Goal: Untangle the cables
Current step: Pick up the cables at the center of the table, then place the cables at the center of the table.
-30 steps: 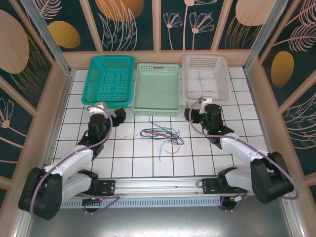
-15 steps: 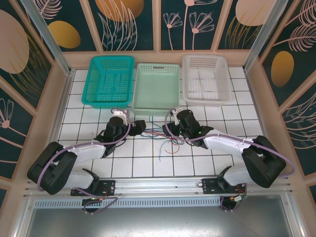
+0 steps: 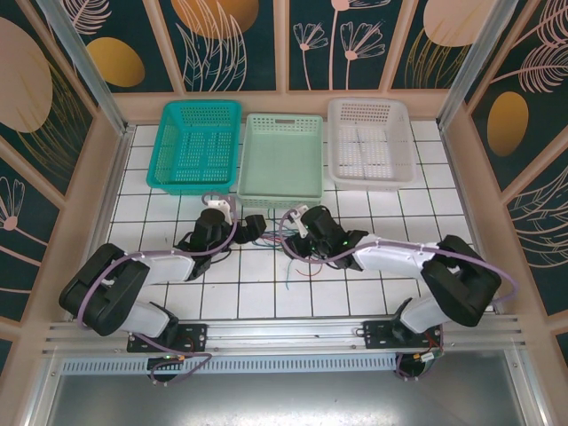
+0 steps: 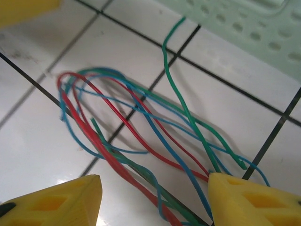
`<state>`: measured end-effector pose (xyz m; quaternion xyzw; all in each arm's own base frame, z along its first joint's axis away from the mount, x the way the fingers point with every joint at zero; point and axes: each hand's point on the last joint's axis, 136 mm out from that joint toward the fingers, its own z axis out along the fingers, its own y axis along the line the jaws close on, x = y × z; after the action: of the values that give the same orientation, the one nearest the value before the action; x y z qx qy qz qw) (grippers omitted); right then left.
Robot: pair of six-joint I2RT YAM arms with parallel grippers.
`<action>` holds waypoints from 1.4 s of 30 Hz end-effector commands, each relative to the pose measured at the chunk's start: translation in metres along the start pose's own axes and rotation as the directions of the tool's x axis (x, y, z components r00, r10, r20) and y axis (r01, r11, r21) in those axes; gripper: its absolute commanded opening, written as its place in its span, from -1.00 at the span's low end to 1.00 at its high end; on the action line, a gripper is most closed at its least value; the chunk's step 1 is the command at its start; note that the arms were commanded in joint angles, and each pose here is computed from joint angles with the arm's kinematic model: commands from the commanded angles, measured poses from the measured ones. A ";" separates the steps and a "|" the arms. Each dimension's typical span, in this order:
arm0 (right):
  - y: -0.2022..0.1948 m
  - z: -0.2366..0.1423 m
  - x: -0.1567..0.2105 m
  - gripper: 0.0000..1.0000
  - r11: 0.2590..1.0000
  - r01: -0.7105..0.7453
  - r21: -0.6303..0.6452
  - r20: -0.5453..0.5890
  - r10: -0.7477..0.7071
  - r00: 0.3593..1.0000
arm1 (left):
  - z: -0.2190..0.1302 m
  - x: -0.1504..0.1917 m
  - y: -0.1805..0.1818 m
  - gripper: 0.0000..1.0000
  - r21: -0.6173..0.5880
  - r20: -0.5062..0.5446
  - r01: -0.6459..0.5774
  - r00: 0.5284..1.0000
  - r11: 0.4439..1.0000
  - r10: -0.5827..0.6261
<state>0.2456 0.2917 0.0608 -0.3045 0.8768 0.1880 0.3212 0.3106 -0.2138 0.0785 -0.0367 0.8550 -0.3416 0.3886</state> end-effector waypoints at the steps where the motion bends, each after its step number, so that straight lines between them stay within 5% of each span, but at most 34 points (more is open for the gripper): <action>1: -0.001 0.011 -0.004 0.19 0.998 0.053 0.016 -0.004 -0.053 0.999 | 0.000 -0.017 -0.013 0.97 0.027 0.049 0.009 0.999 1.000 -0.010; 5: -0.006 0.021 -0.003 0.06 0.997 0.071 0.043 -0.010 -0.070 0.997 | -0.003 -0.020 -0.011 0.97 0.018 0.066 0.028 0.997 0.999 -0.029; 10: 0.002 0.023 -0.009 -0.62 0.999 0.051 0.009 0.004 -0.051 0.999 | -0.006 -0.021 -0.011 0.97 0.013 0.075 0.035 0.997 0.999 -0.036; 15: 0.004 -0.003 -0.024 -0.93 1.000 0.025 -0.008 0.100 -0.024 0.995 | -0.011 -0.026 -0.009 0.98 -0.009 0.096 0.021 0.995 1.000 -0.020; 28: 0.004 -0.042 -0.046 -0.97 0.997 0.028 -0.078 0.224 -0.009 0.975 | -0.011 -0.029 -0.037 0.92 0.130 0.094 -0.027 0.996 0.991 0.015; 35: 0.004 -0.036 -0.029 -0.96 0.995 0.039 -0.087 0.183 -0.022 0.983 | -0.009 -0.023 -0.038 0.79 0.147 0.074 -0.021 0.997 0.989 0.010; 42: -0.009 -0.022 -0.005 -0.72 0.997 0.074 0.002 0.079 -0.074 0.994 | -0.012 -0.017 -0.027 0.58 0.123 0.073 0.005 0.997 0.992 -0.014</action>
<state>0.2440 0.2818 0.0920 -0.3185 0.8436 0.2207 0.3717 0.3117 -0.2220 0.1109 -0.0300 0.8233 -0.3858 0.4153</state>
